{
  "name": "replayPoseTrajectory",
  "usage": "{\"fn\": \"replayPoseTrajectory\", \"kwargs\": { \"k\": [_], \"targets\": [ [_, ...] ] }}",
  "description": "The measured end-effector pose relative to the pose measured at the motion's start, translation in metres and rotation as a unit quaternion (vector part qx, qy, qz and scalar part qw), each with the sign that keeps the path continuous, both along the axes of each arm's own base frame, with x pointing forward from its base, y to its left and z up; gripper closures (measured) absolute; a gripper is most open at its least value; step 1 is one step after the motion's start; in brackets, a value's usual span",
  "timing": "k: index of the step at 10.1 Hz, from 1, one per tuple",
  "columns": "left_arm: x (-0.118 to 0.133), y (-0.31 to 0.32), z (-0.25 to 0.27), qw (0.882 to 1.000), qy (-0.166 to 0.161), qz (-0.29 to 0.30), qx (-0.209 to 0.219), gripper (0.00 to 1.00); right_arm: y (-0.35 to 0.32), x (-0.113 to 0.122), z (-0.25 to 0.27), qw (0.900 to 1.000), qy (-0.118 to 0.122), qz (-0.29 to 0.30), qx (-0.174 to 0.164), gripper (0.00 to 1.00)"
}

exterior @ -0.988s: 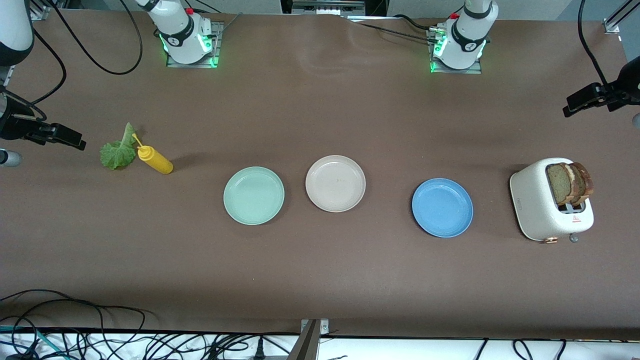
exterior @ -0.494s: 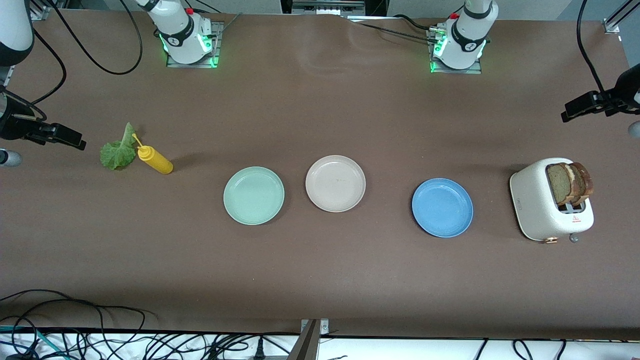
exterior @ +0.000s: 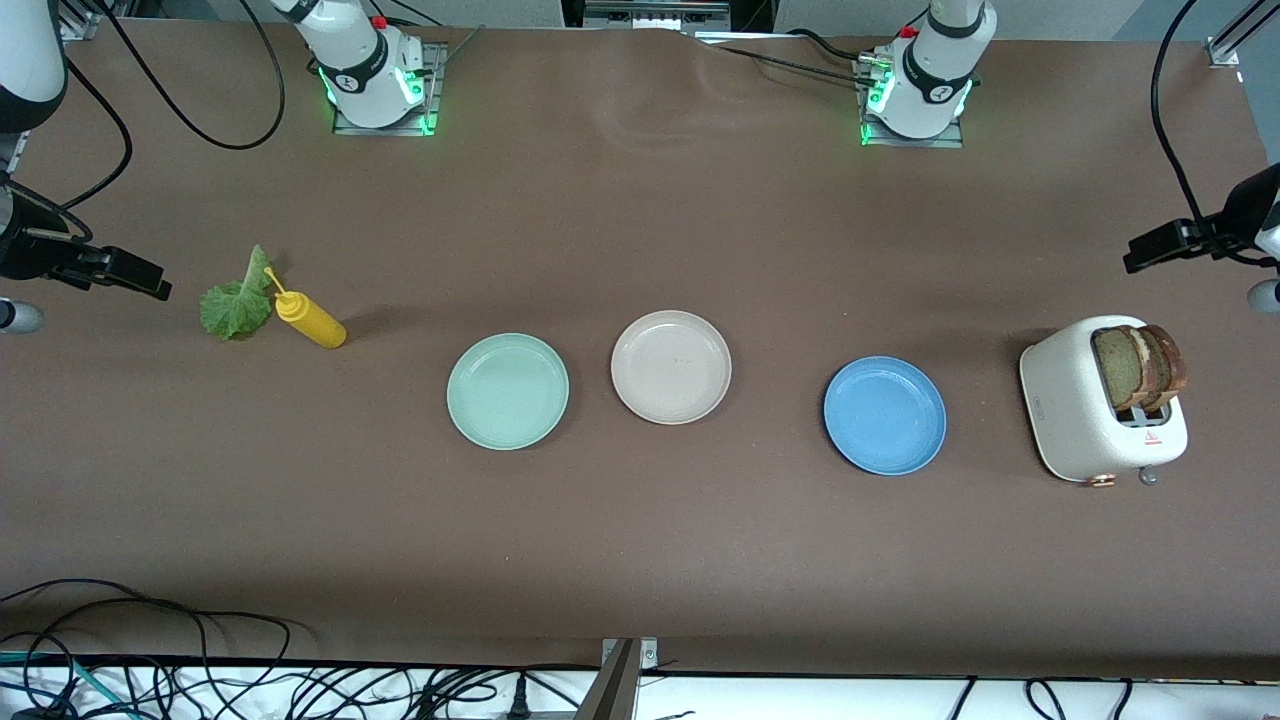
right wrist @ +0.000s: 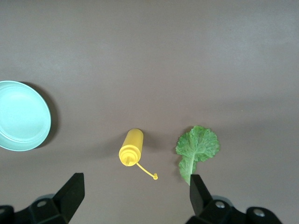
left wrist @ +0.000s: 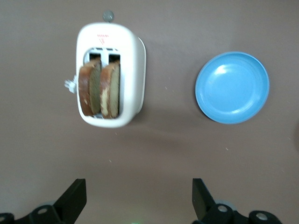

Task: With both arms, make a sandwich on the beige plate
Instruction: 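Lower the left gripper over the toaster onto a bread slice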

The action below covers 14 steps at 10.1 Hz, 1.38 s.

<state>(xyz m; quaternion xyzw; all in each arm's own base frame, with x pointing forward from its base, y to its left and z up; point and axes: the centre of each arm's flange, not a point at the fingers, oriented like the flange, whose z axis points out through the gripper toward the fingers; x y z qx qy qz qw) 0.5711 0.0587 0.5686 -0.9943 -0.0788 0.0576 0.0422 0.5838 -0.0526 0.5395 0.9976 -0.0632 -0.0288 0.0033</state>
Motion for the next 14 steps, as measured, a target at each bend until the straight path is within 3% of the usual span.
{"fn": "replayPoseTrajectory", "kwargs": {
  "k": [3, 6, 10, 14],
  "targets": [
    [0.014, 0.017, -0.028, 1.000, -0.004, -0.006, 0.005, 0.00, -0.006, -0.001, 0.000, 1.000, 0.000, -0.006, 0.000, 0.00],
    [0.030, 0.027, -0.081, 0.998, -0.048, -0.029, 0.007, 0.00, -0.011, -0.001, 0.000, 1.000, 0.000, -0.010, -0.001, 0.00],
    [0.023, 0.048, -0.153, 0.997, -0.068, -0.036, 0.009, 0.00, -0.017, 0.000, 0.011, 1.000, -0.012, -0.015, -0.002, 0.00],
    [0.020, 0.064, -0.168, 0.997, -0.062, -0.034, 0.010, 0.00, -0.017, -0.004, 0.009, 1.000, 0.005, -0.016, -0.001, 0.00]
  ]
}}
